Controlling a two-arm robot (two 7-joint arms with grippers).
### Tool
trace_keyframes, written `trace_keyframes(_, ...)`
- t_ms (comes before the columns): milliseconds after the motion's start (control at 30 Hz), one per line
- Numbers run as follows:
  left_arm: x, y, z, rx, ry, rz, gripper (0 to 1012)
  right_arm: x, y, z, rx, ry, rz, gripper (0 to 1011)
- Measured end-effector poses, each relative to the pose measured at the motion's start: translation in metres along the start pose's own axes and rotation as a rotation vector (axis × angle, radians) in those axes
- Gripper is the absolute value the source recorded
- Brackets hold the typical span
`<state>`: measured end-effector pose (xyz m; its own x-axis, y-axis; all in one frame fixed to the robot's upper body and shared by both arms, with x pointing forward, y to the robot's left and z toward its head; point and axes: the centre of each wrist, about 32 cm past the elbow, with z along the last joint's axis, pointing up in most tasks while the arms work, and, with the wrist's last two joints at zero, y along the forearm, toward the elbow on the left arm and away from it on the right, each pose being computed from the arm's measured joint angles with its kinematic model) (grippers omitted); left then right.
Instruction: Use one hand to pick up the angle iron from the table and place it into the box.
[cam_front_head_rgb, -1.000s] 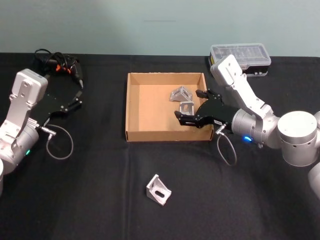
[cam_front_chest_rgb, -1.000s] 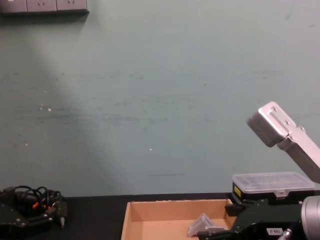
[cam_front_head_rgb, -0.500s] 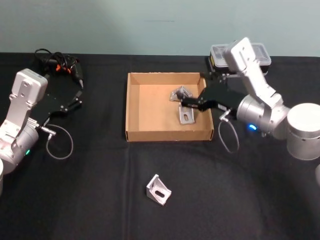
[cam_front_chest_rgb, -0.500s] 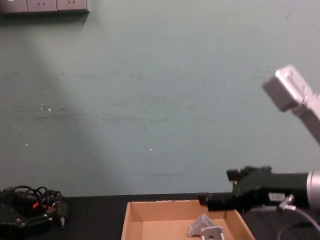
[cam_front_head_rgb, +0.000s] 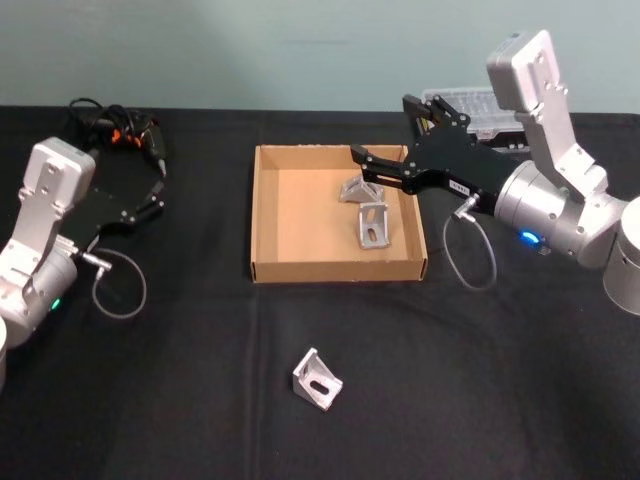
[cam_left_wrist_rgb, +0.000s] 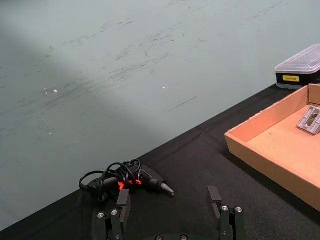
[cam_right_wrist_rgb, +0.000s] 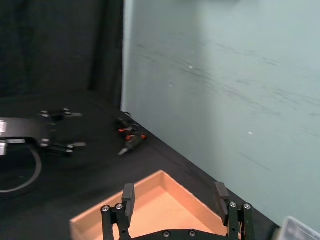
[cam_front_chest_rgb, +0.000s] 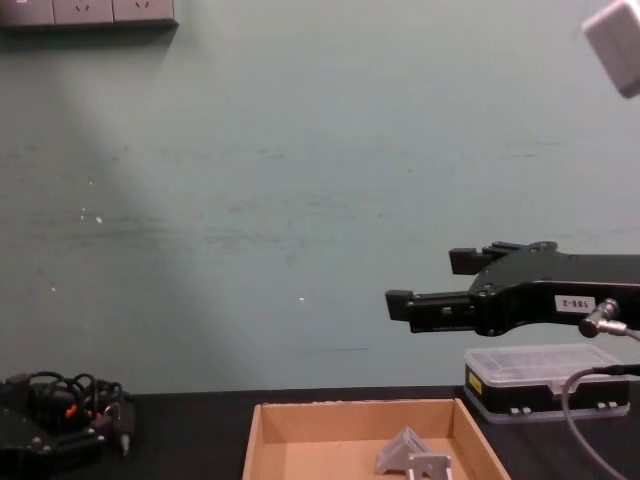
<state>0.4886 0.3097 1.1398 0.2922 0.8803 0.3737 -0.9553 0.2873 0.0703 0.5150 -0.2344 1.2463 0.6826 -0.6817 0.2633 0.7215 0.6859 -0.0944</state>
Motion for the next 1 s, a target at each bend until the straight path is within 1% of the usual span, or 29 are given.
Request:
trace_keyframes(100, 0.0000, 0.0000, 0.0000, 0.000, 0.000, 0.000, 1000, -0.007, -0.005, 0.004, 0.008, 0.007, 0.034, 1000)
trace_keyframes(300, 0.0000, 0.0000, 0.0000, 0.000, 0.000, 0.000, 1000, -0.019, -0.012, 0.007, 0.006, 0.029, 0.101, 1000)
trace_keyframes(367, 0.0000, 0.0000, 0.0000, 0.000, 0.000, 0.000, 1000, -0.025, -0.016, 0.006, -0.005, 0.046, 0.136, 1000)
trace_keyframes(400, 0.0000, 0.0000, 0.0000, 0.000, 0.000, 0.000, 1000, -0.025, -0.016, 0.006, -0.005, 0.046, 0.136, 1000)
trace_keyframes(433, 0.0000, 0.0000, 0.0000, 0.000, 0.000, 0.000, 1000, -0.028, -0.017, 0.005, -0.013, 0.057, 0.155, 1000)
trace_keyframes(567, 0.0000, 0.0000, 0.0000, 0.000, 0.000, 0.000, 1000, -0.034, -0.022, 0.002, -0.035, 0.085, 0.197, 1000)
trace_keyframes(600, 0.0000, 0.0000, 0.0000, 0.000, 0.000, 0.000, 1000, -0.036, -0.023, 0.001, -0.047, 0.094, 0.219, 1000)
trace_keyframes(633, 0.0000, 0.0000, 0.0000, 0.000, 0.000, 0.000, 1000, -0.036, -0.023, 0.001, -0.047, 0.094, 0.219, 1000)
trace_keyframes(833, 0.0000, 0.0000, 0.0000, 0.000, 0.000, 0.000, 1000, -0.041, -0.026, -0.001, -0.098, 0.114, 0.316, 1000)
trace_keyframes(1000, 0.0000, 0.0000, 0.0000, 0.000, 0.000, 0.000, 1000, -0.044, -0.027, -0.002, -0.130, 0.121, 0.368, 1000)
